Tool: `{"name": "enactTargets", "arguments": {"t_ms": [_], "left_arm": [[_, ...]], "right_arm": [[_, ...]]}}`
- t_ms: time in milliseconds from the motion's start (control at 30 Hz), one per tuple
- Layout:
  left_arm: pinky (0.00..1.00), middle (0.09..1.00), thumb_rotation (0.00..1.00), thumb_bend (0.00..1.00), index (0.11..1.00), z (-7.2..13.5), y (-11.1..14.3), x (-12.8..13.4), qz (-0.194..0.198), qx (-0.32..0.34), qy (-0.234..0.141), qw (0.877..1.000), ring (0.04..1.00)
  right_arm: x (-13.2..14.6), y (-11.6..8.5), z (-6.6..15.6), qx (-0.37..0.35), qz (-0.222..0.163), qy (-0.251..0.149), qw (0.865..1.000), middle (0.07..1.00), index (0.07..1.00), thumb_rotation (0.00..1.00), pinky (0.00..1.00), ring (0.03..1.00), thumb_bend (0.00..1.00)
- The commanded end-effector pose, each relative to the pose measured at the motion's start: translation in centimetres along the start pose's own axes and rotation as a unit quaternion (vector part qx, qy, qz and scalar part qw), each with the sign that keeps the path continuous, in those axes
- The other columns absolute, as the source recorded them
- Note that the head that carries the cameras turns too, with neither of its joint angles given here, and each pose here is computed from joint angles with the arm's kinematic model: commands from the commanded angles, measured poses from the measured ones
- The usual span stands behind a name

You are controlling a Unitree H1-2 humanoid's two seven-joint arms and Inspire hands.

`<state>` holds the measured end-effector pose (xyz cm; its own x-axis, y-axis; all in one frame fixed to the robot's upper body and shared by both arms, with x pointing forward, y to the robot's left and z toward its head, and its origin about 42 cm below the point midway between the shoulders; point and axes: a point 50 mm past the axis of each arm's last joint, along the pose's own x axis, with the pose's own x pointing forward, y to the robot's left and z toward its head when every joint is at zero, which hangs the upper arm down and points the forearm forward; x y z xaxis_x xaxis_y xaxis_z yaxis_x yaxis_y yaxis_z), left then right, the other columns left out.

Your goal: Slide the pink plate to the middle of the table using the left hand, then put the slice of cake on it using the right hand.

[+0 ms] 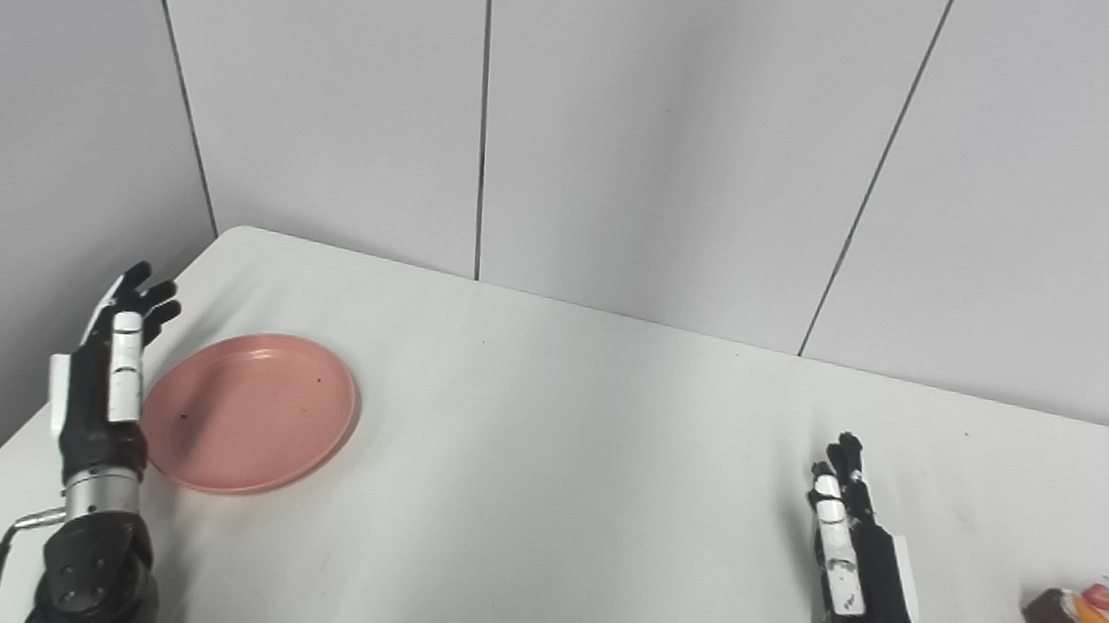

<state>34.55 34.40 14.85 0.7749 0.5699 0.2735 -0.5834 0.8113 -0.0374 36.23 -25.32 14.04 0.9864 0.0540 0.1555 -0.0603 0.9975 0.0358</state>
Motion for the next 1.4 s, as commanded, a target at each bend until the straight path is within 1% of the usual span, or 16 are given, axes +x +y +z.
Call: {"name": "enactTargets", "arguments": {"t_ms": [0, 133, 233, 300, 367, 433, 533, 567, 667, 767, 833, 933, 1000, 1100, 1267, 1367], "left_arm": [[0.88, 0.803, 1.0, 0.69, 0.807, 1.8, 0.4, 2.2, 0.013, -0.001, -0.048, 0.999, 0.797], [0.9, 0.797, 1.0, 0.69, 0.801, 1.2, 1.2, 2.9, 0.028, 0.008, -0.045, 0.999, 0.792], [0.88, 0.801, 1.0, 0.7, 0.805, 0.7, 1.8, 3.4, 0.036, 0.026, -0.04, 0.998, 0.786], [0.88, 0.805, 1.0, 0.7, 0.808, 0.5, 2.0, 3.5, 0.039, 0.027, -0.037, 0.998, 0.789], [0.89, 0.818, 1.0, 0.7, 0.82, 0.2, 2.1, 3.7, 0.037, 0.033, -0.033, 0.998, 0.81], [0.89, 0.817, 1.0, 0.7, 0.821, 0.0, 2.0, 3.6, 0.035, 0.039, -0.027, 0.998, 0.812], [0.9, 0.832, 1.0, 0.71, 0.839, -0.2, 1.8, 3.5, 0.023, 0.039, -0.011, 0.999, 0.837], [0.9, 0.836, 1.0, 0.71, 0.842, -0.2, 1.7, 3.5, 0.011, 0.036, 0.003, 0.999, 0.844], [0.95, 0.872, 1.0, 0.72, 0.878, -0.3, 1.4, 3.3, -0.011, 0.017, 0.03, 0.999, 0.887], [0.94, 0.879, 1.0, 0.71, 0.888, -0.5, 0.8, 3.1, -0.032, -0.029, 0.072, 0.996, 0.895], [0.95, 0.882, 1.0, 0.72, 0.892, -0.7, 0.6, 3.1, -0.04, -0.047, 0.089, 0.994, 0.897], [0.91, 0.888, 1.0, 0.7, 0.902, -0.9, 0.1, 3.0, -0.046, -0.07, 0.107, 0.991, 0.891], [0.9, 0.893, 1.0, 0.7, 0.907, -1.1, -0.3, 2.9, -0.055, -0.077, 0.123, 0.988, 0.89], [0.91, 0.908, 1.0, 0.71, 0.922, -1.4, -0.6, 2.6, -0.071, -0.079, 0.133, 0.985, 0.9], [0.91, 0.91, 1.0, 0.73, 0.928, -1.5, -1.1, 2.4, -0.078, -0.092, 0.151, 0.981, 0.905], [0.91, 0.91, 1.0, 0.74, 0.928, -1.5, -1.5, 2.2, -0.085, -0.107, 0.157, 0.978, 0.904]], "right_arm": [[0.3, 0.0, 1.1, -0.001, 0.003, -0.019, 1.0, 1.0, 1.0, 0.87, 1.0, 0.989, 0.43], [0.3, 0.0, 1.1, 0.002, 0.001, -0.021, 1.0, 1.0, 1.0, 0.87, 1.0, 0.988, 0.43], [0.2, 0.0, 1.2, 0.002, 0.004, -0.023, 1.0, 1.0, 1.0, 0.86, 1.0, 0.994, 0.44], [0.2, 0.0, 1.2, 0.002, 0.003, -0.024, 1.0, 1.0, 1.0, 0.86, 1.0, 0.995, 0.44], [0.2, 0.0, 1.2, 0.003, 0.003, -0.026, 1.0, 1.0, 1.0, 0.86, 1.0, 0.992, 0.42], [0.2, 0.0, 1.3, 0.005, 0.002, -0.024, 1.0, 1.0, 1.0, 0.85, 1.0, 0.991, 0.43], [0.2, 0.0, 1.4, 0.004, 0.001, -0.023, 1.0, 1.0, 1.0, 0.85, 1.0, 0.99, 0.43], [0.2, 0.1, 1.4, 0.001, 0.001, -0.024, 1.0, 1.0, 1.0, 0.85, 1.0, 0.99, 0.43], [0.2, 0.1, 1.5, 0.0, 0.002, -0.024, 1.0, 0.998, 1.0, 0.87, 1.0, 0.984, 0.43], [0.2, 0.1, 1.6, 0.002, 0.004, -0.024, 1.0, 1.0, 1.0, 0.87, 1.0, 0.988, 0.43], [0.2, 0.1, 1.6, 0.001, 0.002, -0.024, 1.0, 1.0, 1.0, 0.86, 1.0, 0.987, 0.43], [0.1, 0.2, 1.8, 0.001, 0.001, -0.023, 1.0, 1.0, 1.0, 0.86, 1.0, 0.988, 0.43], [0.1, 0.2, 1.9, 0.001, 0.001, -0.023, 1.0, 1.0, 1.0, 0.86, 1.0, 0.99, 0.43], [0.1, 0.2, 1.9, 0.0, 0.003, -0.023, 1.0, 1.0, 1.0, 0.87, 1.0, 0.992, 0.43], [0.2, 0.2, 2.0, 0.003, 0.002, -0.022, 1.0, 1.0, 1.0, 0.87, 1.0, 0.993, 0.4], [0.2, 0.2, 1.9, 0.003, 0.001, -0.022, 1.0, 1.0, 1.0, 0.86, 1.0, 0.995, 0.42]]}}
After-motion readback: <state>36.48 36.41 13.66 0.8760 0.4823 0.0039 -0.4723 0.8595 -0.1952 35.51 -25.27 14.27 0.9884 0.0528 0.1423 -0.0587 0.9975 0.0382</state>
